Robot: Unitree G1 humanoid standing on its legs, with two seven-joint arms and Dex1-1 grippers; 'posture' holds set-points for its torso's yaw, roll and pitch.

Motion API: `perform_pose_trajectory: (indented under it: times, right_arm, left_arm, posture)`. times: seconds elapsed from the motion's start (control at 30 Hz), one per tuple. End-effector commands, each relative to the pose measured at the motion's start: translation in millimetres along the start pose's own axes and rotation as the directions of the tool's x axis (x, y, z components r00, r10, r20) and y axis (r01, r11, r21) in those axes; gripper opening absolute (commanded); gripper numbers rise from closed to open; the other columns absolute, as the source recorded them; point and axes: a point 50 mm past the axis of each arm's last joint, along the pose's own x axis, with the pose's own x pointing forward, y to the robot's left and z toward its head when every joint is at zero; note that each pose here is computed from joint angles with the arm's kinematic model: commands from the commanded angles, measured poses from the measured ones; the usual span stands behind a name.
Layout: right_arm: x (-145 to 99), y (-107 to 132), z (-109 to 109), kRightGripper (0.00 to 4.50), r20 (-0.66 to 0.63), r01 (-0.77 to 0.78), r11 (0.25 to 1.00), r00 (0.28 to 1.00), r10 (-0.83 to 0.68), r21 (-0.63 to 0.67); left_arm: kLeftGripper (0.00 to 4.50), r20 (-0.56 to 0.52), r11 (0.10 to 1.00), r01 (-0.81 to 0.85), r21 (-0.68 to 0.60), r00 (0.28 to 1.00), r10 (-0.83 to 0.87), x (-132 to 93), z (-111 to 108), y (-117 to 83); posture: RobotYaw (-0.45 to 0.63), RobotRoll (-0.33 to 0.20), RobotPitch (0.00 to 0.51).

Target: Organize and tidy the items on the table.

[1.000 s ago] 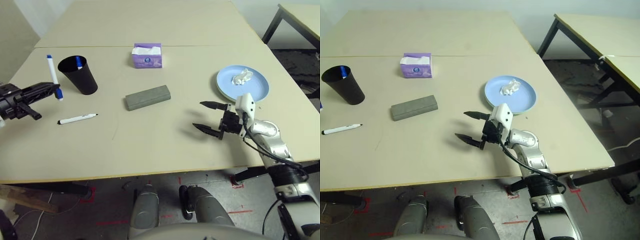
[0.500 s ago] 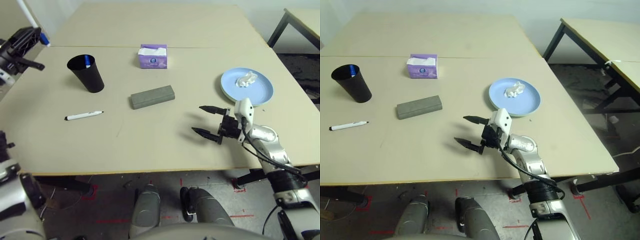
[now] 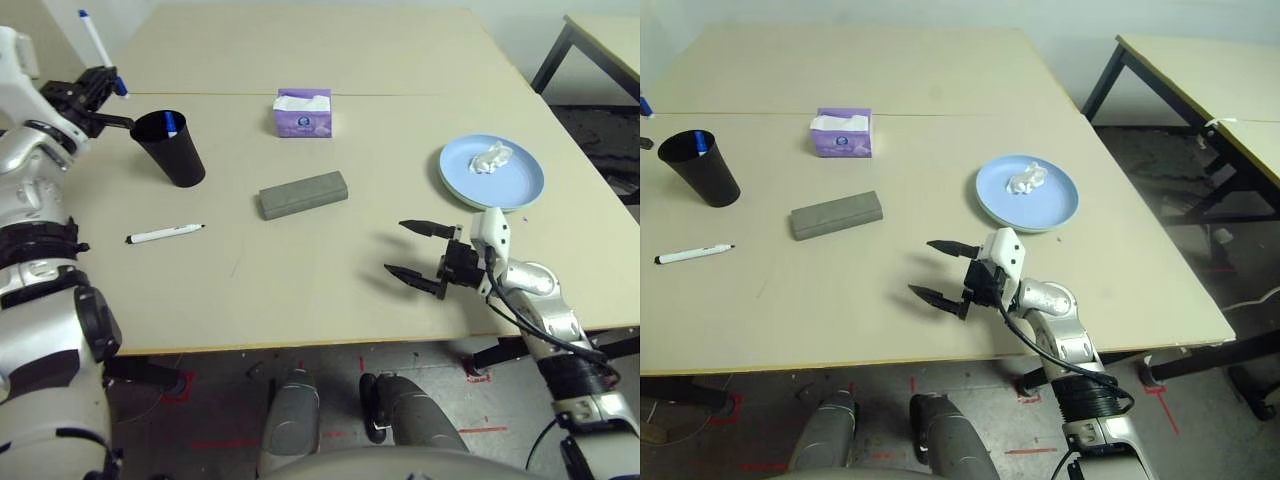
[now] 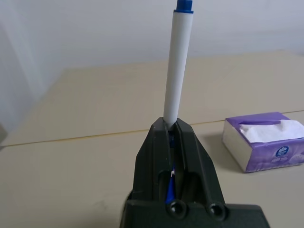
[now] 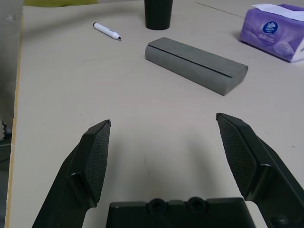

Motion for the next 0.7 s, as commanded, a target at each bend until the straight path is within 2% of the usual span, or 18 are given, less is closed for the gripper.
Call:
perform_pose_trajectory:
  times: [0.03,0.33,0.53,0.7]
  right_arm:
    - [-2.5,3.3,-2.5,4.5,-0.033,-0.009,1.0,0.999,0.009,-0.007]
    - [-9.0,0.4,-1.9,4.5,-0.046,0.01,1.0,0.999,-0.01,-0.014]
    - [-4.8,1.2,-2.3,4.5,-0.037,-0.001,1.0,0.999,0.001,-0.008]
    - [-2.8,-0.4,-0.8,4.5,-0.029,-0.002,1.0,1.0,0.002,-0.009]
  left_arm:
    - [0.02,-0.024,1.0,-0.01,0.02,1.0,0.01,4.1,-8.2,-3.0]
    - [0.02,-0.085,0.999,-0.032,0.028,0.996,0.034,-6.3,-28.2,3.8]
    - [0.02,-0.101,0.999,-0.039,0.018,0.994,0.041,-12.8,-39.6,3.9]
    - [0.02,-0.101,0.999,-0.052,0.012,0.993,0.053,-14.2,-42.1,3.9]
  posture:
    - [0.0,0.0,0.165]
    - [-0.01,0.0,0.169]
    - [0.0,0.0,0.172]
    - [0.0,0.0,0.172]
